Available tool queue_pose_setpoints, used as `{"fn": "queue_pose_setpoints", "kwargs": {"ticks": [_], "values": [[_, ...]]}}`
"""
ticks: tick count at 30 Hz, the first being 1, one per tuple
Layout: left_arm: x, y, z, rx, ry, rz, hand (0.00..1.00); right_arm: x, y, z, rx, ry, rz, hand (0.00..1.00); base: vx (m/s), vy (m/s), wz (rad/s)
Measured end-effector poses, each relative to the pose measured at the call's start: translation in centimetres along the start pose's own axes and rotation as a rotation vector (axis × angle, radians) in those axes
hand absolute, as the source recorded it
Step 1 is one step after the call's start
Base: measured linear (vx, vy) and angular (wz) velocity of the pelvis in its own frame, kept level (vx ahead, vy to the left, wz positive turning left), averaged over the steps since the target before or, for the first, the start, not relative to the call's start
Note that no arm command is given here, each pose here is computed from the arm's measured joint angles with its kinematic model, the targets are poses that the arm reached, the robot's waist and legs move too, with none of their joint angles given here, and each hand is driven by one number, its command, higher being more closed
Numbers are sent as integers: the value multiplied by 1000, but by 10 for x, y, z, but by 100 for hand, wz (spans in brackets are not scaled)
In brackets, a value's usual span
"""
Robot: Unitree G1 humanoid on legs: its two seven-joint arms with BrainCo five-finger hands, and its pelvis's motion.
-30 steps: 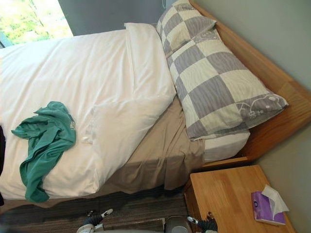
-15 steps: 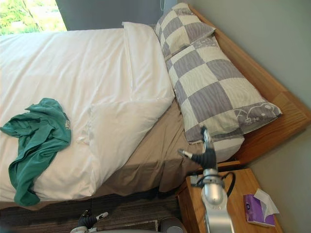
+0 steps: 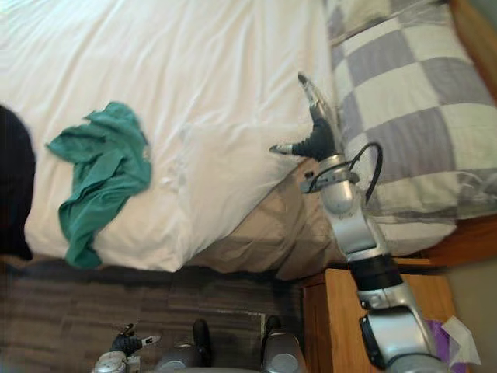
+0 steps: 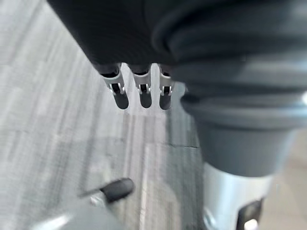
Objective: Tidy the bed and pick cloth on bed and put in laundry
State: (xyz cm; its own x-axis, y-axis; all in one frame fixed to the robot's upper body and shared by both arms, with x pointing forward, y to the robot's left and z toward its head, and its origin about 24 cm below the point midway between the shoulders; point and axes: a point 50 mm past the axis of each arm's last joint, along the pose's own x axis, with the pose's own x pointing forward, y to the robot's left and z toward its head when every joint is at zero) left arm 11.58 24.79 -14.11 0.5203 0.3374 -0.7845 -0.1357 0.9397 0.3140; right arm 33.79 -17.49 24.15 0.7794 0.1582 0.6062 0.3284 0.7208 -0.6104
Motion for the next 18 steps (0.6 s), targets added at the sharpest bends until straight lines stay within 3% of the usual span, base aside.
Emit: {"fn": "queue_pose_setpoints", "kwargs": {"ticks": [4, 10, 15, 18], "values": [[2, 4, 15, 7, -65, 4, 0, 32, -22, 17, -50, -63, -71, 0, -94, 48, 32], [3, 13, 32, 52, -137, 9, 0, 41, -26, 15, -105, -56, -52, 0, -57, 40, 9], [-11, -7, 97, 71, -440, -59, 0, 63, -36, 12, -147, 2, -70, 0, 9, 37, 15], [-13, -9, 112, 60, -495, -66, 0, 66, -37, 14, -174, -5, -76, 0, 19, 15, 13]]}}
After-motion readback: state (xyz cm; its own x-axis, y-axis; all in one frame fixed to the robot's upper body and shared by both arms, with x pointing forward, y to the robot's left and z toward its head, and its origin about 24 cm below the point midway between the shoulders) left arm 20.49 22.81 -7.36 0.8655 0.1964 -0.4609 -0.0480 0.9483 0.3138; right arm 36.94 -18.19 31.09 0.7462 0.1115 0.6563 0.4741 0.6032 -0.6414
